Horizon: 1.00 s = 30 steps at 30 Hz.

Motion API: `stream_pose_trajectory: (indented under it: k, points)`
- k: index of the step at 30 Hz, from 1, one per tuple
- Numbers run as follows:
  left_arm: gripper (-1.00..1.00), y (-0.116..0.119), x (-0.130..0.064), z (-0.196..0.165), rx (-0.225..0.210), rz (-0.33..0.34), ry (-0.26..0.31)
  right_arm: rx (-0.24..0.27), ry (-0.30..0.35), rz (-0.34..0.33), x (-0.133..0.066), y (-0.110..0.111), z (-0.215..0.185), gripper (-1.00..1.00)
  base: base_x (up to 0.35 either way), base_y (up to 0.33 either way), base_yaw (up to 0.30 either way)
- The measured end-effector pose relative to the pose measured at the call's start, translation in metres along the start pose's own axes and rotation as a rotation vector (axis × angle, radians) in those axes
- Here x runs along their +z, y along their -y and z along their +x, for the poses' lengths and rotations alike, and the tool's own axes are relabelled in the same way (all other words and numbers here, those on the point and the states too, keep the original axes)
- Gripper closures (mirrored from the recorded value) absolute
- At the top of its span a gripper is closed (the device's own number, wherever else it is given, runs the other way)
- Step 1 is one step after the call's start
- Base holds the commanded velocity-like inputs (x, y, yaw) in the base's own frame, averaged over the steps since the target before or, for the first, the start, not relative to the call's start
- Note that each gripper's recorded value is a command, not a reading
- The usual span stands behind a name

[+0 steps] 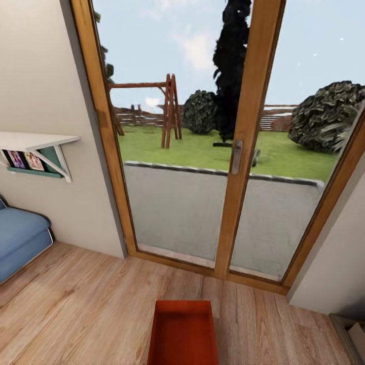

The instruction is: Move the two storage containers from the living room to the garage. In the garage, place one container on the floor and stack the other container on top of it (either order is fine).

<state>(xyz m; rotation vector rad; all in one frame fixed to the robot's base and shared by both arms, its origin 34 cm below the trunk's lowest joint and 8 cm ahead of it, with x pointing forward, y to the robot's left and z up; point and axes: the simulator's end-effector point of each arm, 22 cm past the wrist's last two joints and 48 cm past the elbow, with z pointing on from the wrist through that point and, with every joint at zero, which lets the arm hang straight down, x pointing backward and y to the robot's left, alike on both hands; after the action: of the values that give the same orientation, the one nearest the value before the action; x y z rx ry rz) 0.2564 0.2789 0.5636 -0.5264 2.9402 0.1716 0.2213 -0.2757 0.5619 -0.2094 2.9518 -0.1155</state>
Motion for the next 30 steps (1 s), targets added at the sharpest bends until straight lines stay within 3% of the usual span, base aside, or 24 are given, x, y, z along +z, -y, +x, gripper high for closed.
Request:
stream_pose_trajectory:
  k: [30]
  points:
    - [-1.0,-0.006,0.003,0.018,0.007,-0.016,-0.045,-0.003,-0.049,-0.005,0.0,-0.002,0.019,-1.0,0.0,0.0,0.0]
